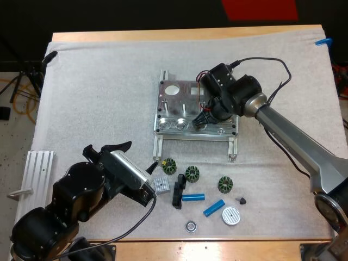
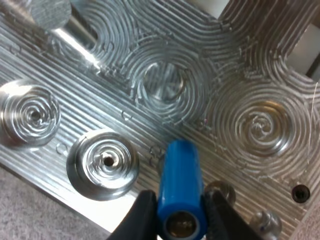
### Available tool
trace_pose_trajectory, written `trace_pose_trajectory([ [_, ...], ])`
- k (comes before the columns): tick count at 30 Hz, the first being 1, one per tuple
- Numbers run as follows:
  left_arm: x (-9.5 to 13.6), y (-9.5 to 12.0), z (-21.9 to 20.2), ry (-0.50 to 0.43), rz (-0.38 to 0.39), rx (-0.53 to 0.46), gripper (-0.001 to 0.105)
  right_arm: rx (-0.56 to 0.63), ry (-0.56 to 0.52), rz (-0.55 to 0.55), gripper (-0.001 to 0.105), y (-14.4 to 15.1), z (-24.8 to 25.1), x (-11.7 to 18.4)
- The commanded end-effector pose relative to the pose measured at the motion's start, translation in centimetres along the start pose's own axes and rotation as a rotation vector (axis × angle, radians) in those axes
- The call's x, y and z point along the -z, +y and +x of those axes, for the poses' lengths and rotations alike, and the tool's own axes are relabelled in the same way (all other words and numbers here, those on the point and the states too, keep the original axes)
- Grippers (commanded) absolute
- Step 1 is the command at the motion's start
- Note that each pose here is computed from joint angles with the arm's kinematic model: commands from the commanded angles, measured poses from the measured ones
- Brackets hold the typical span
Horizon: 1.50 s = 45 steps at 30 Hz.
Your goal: Load cells from left to right
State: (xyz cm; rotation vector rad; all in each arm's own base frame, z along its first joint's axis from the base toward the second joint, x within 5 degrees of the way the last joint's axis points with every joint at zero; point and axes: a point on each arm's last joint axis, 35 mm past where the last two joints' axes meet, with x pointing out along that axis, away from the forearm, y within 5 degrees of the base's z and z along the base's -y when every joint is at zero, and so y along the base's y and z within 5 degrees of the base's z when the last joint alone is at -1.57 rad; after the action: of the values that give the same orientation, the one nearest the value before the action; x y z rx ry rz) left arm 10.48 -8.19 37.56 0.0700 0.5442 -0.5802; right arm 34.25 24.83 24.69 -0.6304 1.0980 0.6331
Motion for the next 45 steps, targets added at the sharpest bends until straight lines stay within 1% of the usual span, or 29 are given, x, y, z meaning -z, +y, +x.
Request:
trace_pose_trajectory([
  [1,-0.3,-0.1,0.0,-0.013,-0.001,0.007,0.067,-0.003,-0.016,-0.017,0.000,-0.2,-0.6,-0.2],
  [7,-0.3,-0.1,0.0,-0.013,-0.001,0.007,0.067,-0.003,-0.014,-0.021,0.000,-0.2,-0.5,-0.2],
  [9,-0.3,-0.1,0.0,-0.013,-0.001,0.007,0.067,-0.020,-0.009,-0.022,0.000,-0.1,-0.2,-0.2],
  [13,-0.3,-0.1,0.0,-0.013,-0.001,0.007,0.067,-0.030,0.021,-0.024,0.000,0.0,0.5,0.0],
  [24,-0.3,-0.1,0.0,-0.013,-0.001,0.007,0.067,-0.034,0.055,-0.027,0.000,0.1,0.4,0.4],
  [27,-0.3,-0.1,0.0,-0.013,-0.001,0.007,0.067,-0.042,0.083,-0.029,0.000,0.2,0.4,0.7],
  [34,-0.3,-0.1,0.0,-0.013,0.003,0.006,0.067,-0.033,0.052,-0.027,0.000,0.1,0.7,0.3],
  [41,-0.3,-0.1,0.0,-0.013,0.004,0.006,0.067,-0.041,0.082,-0.029,0.000,0.3,2.5,0.4],
  [45,-0.3,-0.1,0.0,-0.013,0.004,0.006,0.067,-0.035,0.060,-0.023,0.000,0.2,2.7,0.1],
])
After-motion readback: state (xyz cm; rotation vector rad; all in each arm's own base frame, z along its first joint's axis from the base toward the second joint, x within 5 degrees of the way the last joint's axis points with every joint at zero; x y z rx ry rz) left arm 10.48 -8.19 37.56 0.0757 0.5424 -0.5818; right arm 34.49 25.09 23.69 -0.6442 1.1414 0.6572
